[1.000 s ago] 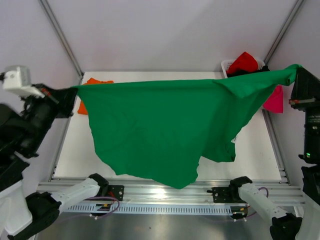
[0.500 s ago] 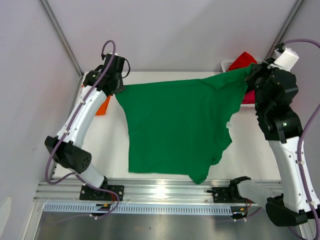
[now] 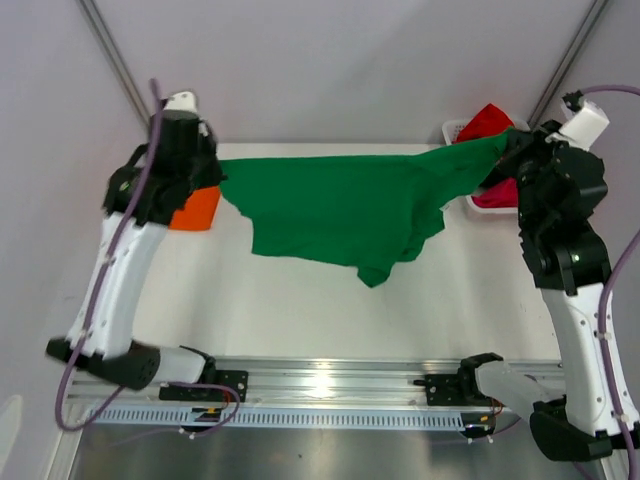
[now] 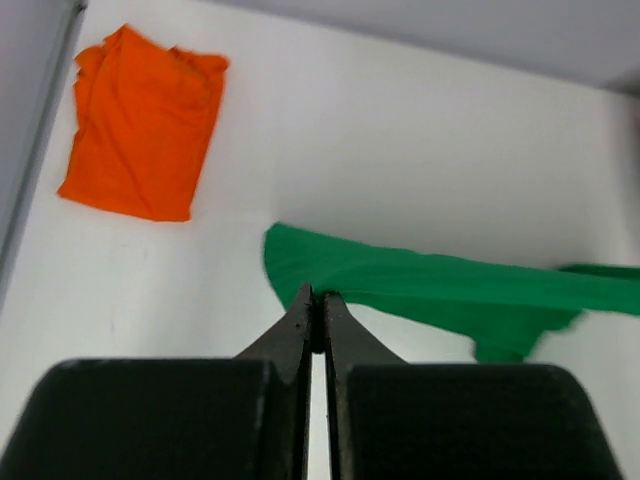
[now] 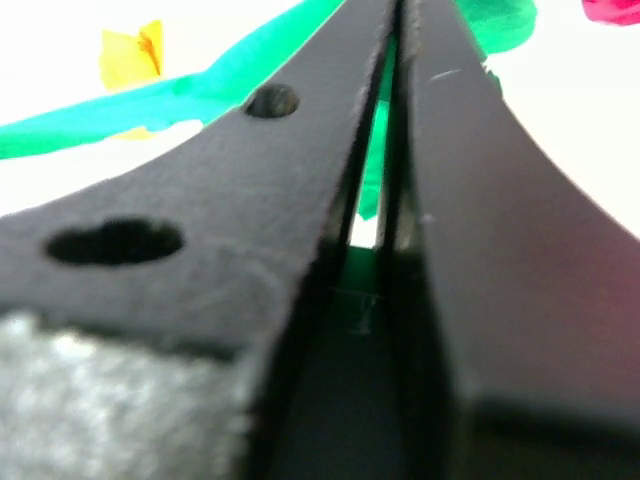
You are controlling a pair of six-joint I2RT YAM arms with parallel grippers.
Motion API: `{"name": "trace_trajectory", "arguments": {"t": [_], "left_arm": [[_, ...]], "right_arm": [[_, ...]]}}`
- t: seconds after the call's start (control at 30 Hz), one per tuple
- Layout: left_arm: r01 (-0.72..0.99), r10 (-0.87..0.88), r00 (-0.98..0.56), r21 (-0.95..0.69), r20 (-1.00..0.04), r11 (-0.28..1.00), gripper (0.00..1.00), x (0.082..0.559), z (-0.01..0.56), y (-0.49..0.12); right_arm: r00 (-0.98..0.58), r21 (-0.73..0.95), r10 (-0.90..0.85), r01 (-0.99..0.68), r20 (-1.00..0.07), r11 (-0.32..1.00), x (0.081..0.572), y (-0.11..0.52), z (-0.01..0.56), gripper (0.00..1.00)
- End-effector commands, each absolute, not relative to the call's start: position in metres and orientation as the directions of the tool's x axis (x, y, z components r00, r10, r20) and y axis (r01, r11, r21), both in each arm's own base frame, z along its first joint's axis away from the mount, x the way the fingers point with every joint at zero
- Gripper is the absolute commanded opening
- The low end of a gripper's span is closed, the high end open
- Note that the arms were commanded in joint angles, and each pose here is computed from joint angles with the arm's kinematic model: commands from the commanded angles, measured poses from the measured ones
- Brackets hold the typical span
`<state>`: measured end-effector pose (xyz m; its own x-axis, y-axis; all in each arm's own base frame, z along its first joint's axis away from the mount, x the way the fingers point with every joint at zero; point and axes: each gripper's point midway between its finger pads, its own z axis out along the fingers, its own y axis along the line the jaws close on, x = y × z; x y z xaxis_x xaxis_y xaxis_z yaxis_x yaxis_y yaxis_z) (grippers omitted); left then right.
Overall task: Fold and stack the t-shirts
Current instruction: Flatten the tshirt out
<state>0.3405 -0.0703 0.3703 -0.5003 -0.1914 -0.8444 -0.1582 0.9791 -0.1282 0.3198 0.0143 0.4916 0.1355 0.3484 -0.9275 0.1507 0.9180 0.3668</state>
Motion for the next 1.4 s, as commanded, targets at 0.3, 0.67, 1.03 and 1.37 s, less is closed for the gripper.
{"name": "trace_trajectory", "arguments": {"t": [0.3,0.67,1.03,1.37], "left_arm": [[0.371,-0.349,-0.092,-0.357,-0.933,0.857,0.01,0.144,0.522,-0.076],[0.428,-0.385,0.011,-0.343,-0.923,0.836,0.01,0.091,0.543,-0.061],[-0.195,-0.185,-0.332,-0.125,-0.925,0.973,0.01,0.265,0.422,-0.024],[-0.439,-0.2,-0.537,0.069,-0.819,0.896,0.01,0.364,0.31,-0.011]], "right_arm": [[0.416,0.482,0.529,-0.223,-0.739,0.848,0.136,0.008,0.622,0.0],[0.494,0.47,0.608,-0.386,-0.622,0.794,0.049,0.003,0.662,0.0],[0.341,0.524,0.541,-0.147,-0.769,0.839,0.181,0.012,0.606,0.0],[0.168,0.469,0.458,0.026,-0.873,0.883,0.293,0.025,0.528,0.0]]}}
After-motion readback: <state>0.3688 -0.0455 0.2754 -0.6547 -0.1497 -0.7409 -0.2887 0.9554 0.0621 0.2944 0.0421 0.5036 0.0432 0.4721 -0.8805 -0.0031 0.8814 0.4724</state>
